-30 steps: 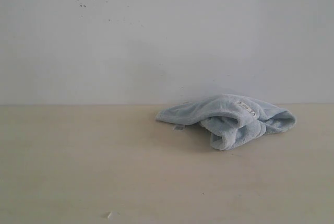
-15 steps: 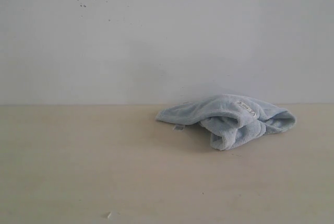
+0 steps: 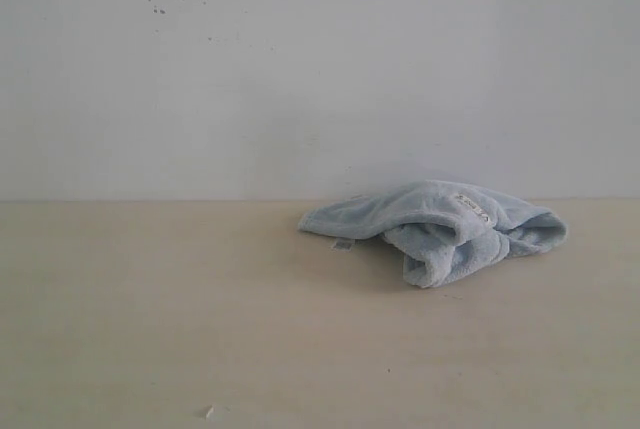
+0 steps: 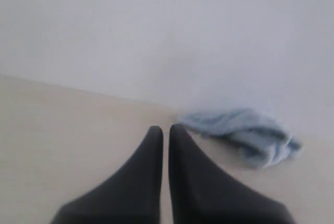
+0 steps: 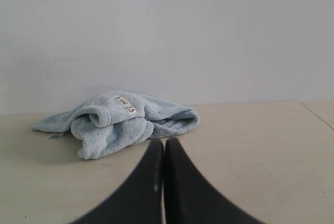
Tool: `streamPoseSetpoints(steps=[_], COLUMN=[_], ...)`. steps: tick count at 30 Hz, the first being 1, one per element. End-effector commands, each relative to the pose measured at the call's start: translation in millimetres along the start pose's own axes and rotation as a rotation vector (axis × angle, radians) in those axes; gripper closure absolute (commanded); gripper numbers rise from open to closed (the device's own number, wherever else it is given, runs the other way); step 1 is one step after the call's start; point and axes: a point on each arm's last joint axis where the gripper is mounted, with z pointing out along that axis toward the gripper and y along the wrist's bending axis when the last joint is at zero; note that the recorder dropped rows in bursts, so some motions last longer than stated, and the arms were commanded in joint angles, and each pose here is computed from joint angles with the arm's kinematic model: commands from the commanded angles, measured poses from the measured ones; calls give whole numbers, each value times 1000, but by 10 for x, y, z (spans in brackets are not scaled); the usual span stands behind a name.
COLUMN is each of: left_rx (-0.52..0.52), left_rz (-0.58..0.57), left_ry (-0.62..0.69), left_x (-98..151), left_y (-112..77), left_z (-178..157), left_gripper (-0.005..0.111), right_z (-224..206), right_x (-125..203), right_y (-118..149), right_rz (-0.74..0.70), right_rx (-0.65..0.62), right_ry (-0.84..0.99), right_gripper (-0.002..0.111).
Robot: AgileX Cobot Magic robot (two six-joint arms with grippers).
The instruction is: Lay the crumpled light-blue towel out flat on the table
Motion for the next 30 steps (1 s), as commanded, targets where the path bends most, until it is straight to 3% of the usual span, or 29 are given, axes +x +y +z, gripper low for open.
streamPoseSetpoints(steps=[1, 5, 10, 23, 27, 30], left_rx=[24, 30, 44, 176, 204, 246], left_rz=[-234, -289, -534, -468, -504, -613], left_ry=[-93, -116, -111, -297, -326, -343], left_x=[-77, -99, -97, -784, -886, -987], left_y=[-7, -7, -7, -291, -330, -372], left_z=[-5, -7, -7, -200, -244, -293], left_gripper=[103, 103, 103, 103, 103, 103], right_z=[-5, -5, -5, -5, -5, -5], right_x=[-14, -14, -14, -14, -14, -14], right_y=[2, 2, 2, 2, 2, 2], right_rz=[-2, -2, -2, -2, -2, -2], right_rx=[-3, -3, -3, -3, -3, -3], right_ry=[-16, -16, -16, -16, -16, -16], right_gripper=[108, 108, 108, 108, 108, 108])
